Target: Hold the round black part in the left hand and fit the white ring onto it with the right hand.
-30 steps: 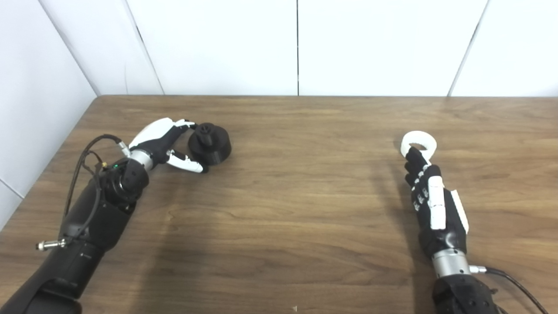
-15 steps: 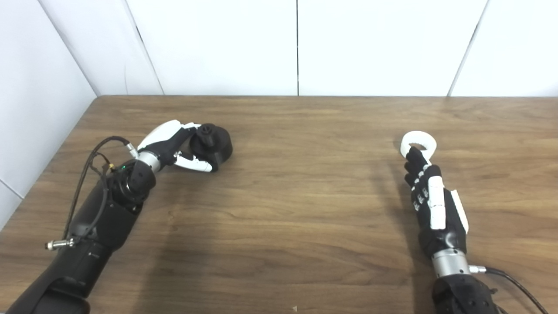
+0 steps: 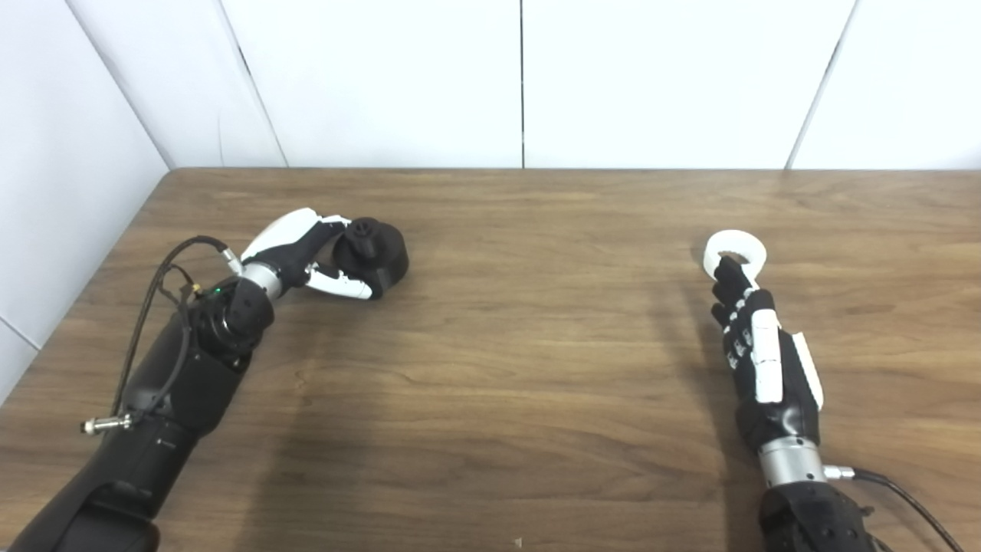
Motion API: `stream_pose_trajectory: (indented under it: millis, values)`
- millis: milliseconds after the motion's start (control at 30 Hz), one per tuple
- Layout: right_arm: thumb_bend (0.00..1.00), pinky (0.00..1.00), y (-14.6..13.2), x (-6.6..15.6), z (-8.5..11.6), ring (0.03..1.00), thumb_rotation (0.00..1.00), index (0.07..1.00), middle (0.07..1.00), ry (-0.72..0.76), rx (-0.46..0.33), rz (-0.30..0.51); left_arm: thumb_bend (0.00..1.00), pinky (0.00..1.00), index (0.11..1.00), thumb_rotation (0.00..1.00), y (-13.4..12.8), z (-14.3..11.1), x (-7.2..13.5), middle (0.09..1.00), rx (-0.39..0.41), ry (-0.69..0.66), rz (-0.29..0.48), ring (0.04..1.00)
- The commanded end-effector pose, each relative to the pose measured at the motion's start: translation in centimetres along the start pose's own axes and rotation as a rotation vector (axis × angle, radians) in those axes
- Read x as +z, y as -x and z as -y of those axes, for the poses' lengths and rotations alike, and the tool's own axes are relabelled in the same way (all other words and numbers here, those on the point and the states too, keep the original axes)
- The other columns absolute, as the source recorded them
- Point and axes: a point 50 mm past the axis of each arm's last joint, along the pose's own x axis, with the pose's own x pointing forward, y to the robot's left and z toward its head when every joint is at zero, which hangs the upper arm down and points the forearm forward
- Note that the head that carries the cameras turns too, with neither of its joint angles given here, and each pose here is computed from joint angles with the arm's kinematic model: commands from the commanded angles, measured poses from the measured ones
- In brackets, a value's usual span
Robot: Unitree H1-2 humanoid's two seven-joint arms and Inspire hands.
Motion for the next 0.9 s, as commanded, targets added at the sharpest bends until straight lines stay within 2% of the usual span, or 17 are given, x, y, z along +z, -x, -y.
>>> stream_pose_trajectory:
  millis: [0, 67, 200, 600, 667, 867]
  values:
    - [0.52, 0.98, 0.6, -0.8, -0.4, 0.964, 1.0, 0.912, 0.938, -0.021, 0.003, -0.005, 0.87, 0.99, 0.816, 0.36, -0.4, -3.3, 1.4, 0.961, 0.098, -0.032, 0.061, 1.0]
    - [0.53, 0.97, 0.6, -0.9, -0.4, 0.964, 1.0, 0.917, 0.94, -0.018, 0.002, -0.005, 0.79, 0.97, 0.776, 0.31, -0.4, -3.3, 1.4, 0.955, 0.105, -0.032, 0.062, 1.0]
    - [0.53, 0.98, 0.6, -0.9, -0.3, 0.963, 1.0, 0.914, 0.937, -0.018, 0.003, -0.005, 0.76, 0.99, 0.754, 0.27, -0.4, -3.1, 1.4, 0.954, 0.107, -0.03, 0.061, 1.0]
    - [0.52, 0.97, 0.6, -0.8, 0.2, 0.959, 1.0, 0.917, 0.94, -0.003, 0.006, -0.002, 0.73, 1.0, 0.737, 0.29, -0.4, -2.6, 1.6, 0.95, 0.114, -0.026, 0.085, 1.0]
    - [0.53, 0.97, 0.6, -0.7, 0.3, 0.958, 1.0, 0.922, 0.943, 0.0, 0.009, -0.002, 0.72, 0.95, 0.716, 0.25, -0.2, -2.4, 1.7, 0.945, 0.116, -0.01, 0.096, 1.0]
    - [0.53, 0.98, 0.5, -0.6, 0.4, 0.961, 1.0, 0.925, 0.942, 0.006, 0.015, -0.003, 0.7, 0.93, 0.706, 0.27, 0.1, -1.6, 1.9, 0.94, 0.118, -0.005, 0.116, 1.0]
